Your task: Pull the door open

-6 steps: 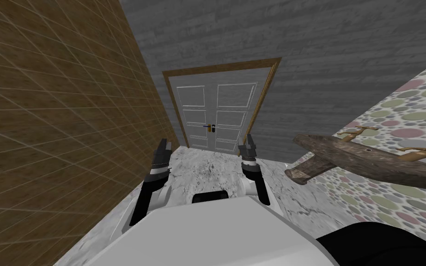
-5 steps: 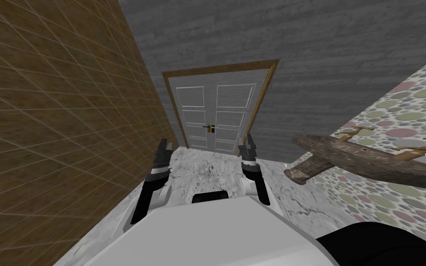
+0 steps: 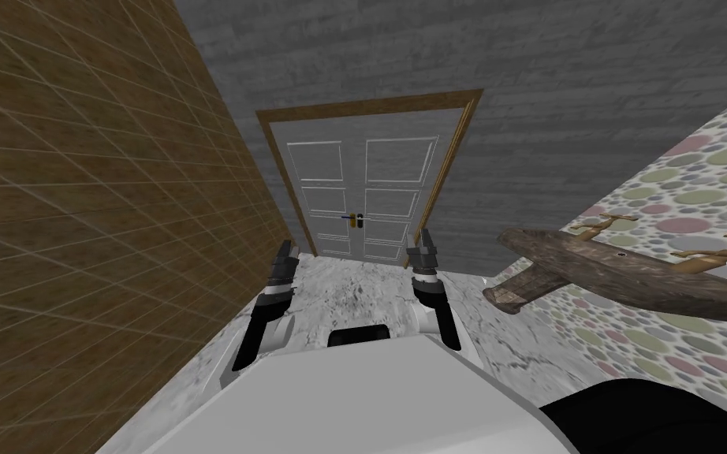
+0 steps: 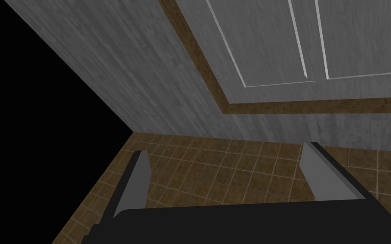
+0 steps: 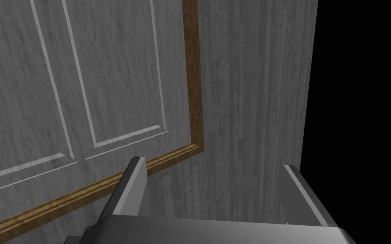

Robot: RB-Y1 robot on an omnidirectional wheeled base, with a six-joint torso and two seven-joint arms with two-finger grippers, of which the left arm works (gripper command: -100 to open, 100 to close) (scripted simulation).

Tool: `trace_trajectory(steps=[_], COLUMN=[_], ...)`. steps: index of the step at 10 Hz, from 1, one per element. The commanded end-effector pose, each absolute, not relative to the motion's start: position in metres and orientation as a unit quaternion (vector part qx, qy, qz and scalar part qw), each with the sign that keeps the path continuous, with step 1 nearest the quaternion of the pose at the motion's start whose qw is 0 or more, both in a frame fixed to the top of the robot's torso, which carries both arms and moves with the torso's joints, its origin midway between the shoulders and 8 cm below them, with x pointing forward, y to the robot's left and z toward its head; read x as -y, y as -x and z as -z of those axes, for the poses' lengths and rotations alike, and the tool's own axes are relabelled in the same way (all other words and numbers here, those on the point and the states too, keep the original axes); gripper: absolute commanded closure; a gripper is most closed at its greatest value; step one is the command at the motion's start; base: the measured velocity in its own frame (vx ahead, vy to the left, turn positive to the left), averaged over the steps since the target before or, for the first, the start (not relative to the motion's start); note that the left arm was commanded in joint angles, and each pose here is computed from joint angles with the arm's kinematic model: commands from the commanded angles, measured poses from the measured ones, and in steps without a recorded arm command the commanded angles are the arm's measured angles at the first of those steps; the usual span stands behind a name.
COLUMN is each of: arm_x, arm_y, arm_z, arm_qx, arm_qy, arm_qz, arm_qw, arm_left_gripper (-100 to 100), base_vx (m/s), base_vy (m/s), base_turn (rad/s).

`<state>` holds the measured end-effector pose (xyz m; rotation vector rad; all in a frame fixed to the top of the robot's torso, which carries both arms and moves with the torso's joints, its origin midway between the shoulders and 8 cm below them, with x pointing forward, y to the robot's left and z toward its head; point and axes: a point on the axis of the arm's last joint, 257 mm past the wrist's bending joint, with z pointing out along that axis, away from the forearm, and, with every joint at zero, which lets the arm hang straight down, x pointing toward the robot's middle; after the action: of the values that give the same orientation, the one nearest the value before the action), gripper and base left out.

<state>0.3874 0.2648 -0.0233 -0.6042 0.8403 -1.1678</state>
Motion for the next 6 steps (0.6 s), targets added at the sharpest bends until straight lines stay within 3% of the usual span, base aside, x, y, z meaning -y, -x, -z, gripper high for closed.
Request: trace_trajectory(steps=[1,6], arm_x=[-0.266,-0.274], arm_y=[-0.394,-0.414], arm_z=[0.032,0.067], arm_qx=[-0.384,-0.405], arm_qy=[0.278,0.303], arm_qz=[0.528,0.534], arm_qw=[0.704,0.677], arm_left_gripper=[-100,-100], base_vx=[0.107,0.116], base_vy=[-0.006,-0.018], base_turn=[-0.060,-0.083])
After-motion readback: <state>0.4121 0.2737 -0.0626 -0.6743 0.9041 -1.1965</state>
